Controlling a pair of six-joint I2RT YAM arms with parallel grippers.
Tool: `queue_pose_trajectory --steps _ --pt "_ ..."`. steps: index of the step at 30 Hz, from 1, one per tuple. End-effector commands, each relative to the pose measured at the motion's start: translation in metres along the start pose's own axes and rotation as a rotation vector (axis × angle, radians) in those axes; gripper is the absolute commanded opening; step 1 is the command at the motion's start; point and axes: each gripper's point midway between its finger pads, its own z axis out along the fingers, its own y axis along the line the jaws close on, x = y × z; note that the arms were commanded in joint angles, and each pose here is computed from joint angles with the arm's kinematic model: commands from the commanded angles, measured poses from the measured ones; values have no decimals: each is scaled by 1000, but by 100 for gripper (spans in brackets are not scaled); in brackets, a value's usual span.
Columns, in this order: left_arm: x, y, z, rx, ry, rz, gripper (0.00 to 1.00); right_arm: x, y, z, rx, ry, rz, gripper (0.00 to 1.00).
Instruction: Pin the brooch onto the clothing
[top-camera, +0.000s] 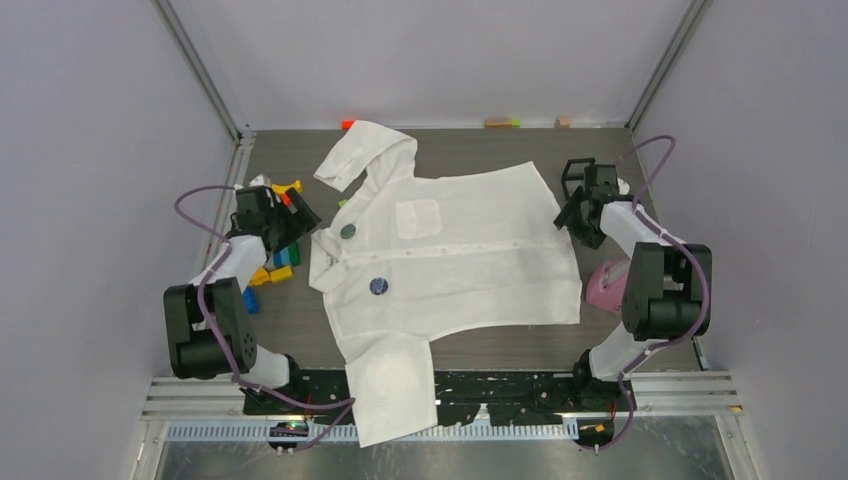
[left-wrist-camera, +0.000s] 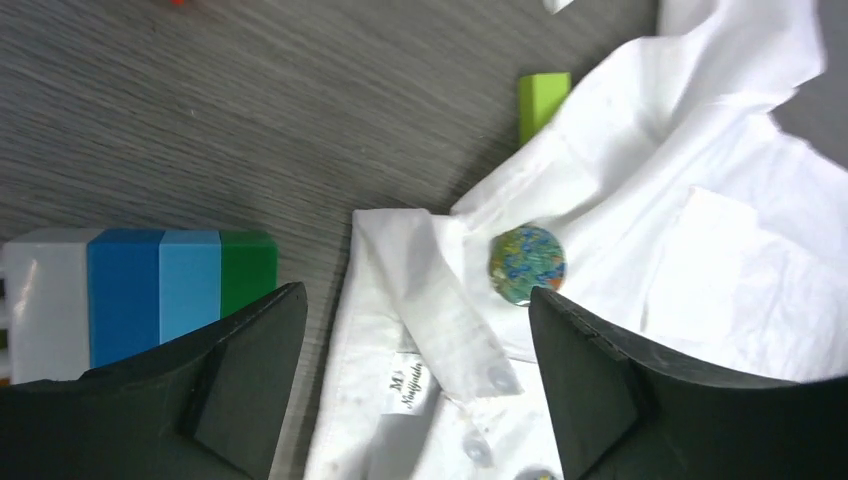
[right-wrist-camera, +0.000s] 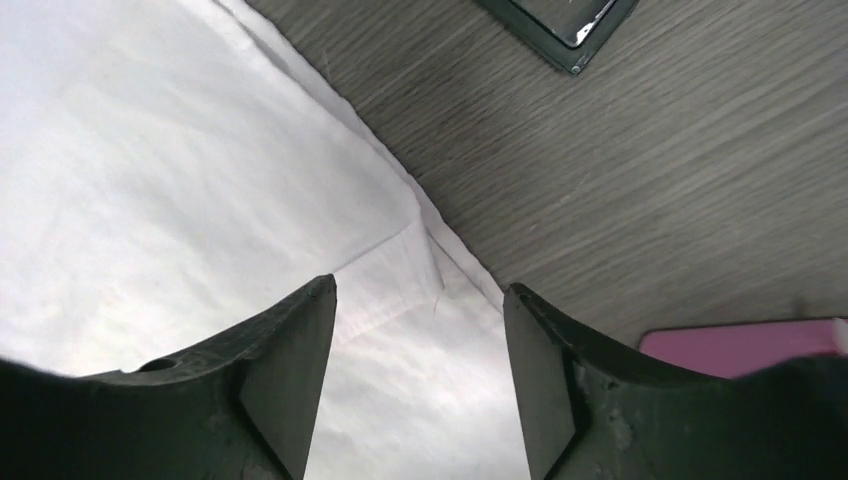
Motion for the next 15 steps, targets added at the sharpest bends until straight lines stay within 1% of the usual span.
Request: queue_pose_trajectory --steps 1,3,5,8,11,13,14,15 --pt "-47 -31 -47 58 -133 54 88 -38 3 -51 -36 -146 -14 70" --pt "-59 -46 -69 90 -155 71 94 -48 3 -71 -48 -190 -28 72" --pt "-68 -64 -94 136 -166 90 99 -59 4 -93 -70 -247 -36 81" --pt "-76 -88 -134 188 -165 160 100 -77 4 -133 -113 -362 -24 84" --pt "-83 -103 -172 195 -195 297 100 -89 5 -165 -172 -483 -24 87" --pt "-85 -105 -190 168 -237 386 100 -95 4 -199 -241 -608 -15 88" --pt "-84 -105 -195 147 -270 424 100 -95 4 -205 -261 -638 -13 88" --pt "-83 -109 -197 149 -310 468 100 -97 3 -217 -301 -714 -3 89"
